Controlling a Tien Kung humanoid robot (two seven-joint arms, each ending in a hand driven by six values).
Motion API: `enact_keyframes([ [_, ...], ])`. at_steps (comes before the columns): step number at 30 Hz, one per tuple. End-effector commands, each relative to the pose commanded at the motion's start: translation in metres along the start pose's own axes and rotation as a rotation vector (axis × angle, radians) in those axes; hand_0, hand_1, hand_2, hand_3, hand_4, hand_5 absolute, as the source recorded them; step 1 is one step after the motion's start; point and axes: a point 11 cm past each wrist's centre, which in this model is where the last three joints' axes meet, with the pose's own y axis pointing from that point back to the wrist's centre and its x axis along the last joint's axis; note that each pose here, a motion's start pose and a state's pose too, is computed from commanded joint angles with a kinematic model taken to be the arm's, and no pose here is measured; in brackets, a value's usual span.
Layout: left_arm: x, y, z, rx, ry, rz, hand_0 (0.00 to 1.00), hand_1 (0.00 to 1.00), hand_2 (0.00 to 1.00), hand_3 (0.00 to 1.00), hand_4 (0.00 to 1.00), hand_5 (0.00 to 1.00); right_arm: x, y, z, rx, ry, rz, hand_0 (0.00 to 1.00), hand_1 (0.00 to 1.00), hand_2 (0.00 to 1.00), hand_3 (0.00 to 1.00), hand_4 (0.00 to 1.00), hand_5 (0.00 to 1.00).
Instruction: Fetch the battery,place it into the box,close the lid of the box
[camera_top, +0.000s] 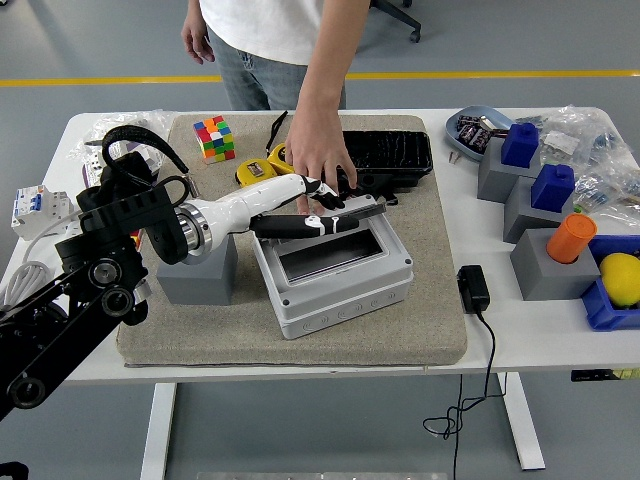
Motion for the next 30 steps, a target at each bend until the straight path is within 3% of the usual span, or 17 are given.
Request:
enact_keyframes([
  [12, -0.003, -0.001, -0.001, 0.000, 0.004, -0.018, 0.998, 0.965, 0.801, 0.777, 0.998, 0.998, 0.000, 0.000, 0.000, 0.000, -0.001, 0.000, 0.838, 0.794, 0.772, 0.811, 0.998, 0.998],
  [22, -0.032, -0.003, 0.008, -0.088, 0.141, -0.154, 0.998, 0.961, 0.800, 0.779, 0.998, 0.998, 0.001, 0.000, 0.003, -0.006, 0.002, 0.003, 0.837, 0.791, 0.772, 0.811, 0.998, 0.998],
  [26, -0.034, -0.002, 0.014, -0.123, 0.164, -0.167, 0.998, 0.960, 0.801, 0.783, 0.998, 0.998, 0.001, 0.000, 0.004, -0.008, 0.003, 0.002, 0.838, 0.791, 0.772, 0.811, 0.998, 0.998],
  [30, -0.034, -0.002, 0.014, -0.123, 0.166, -0.162, 0.998, 0.960, 0.801, 0.783, 0.998, 0.998, 0.000, 0.000, 0.004, -0.008, 0.005, 0.002, 0.838, 0.791, 0.772, 0.811, 0.998, 0.998],
])
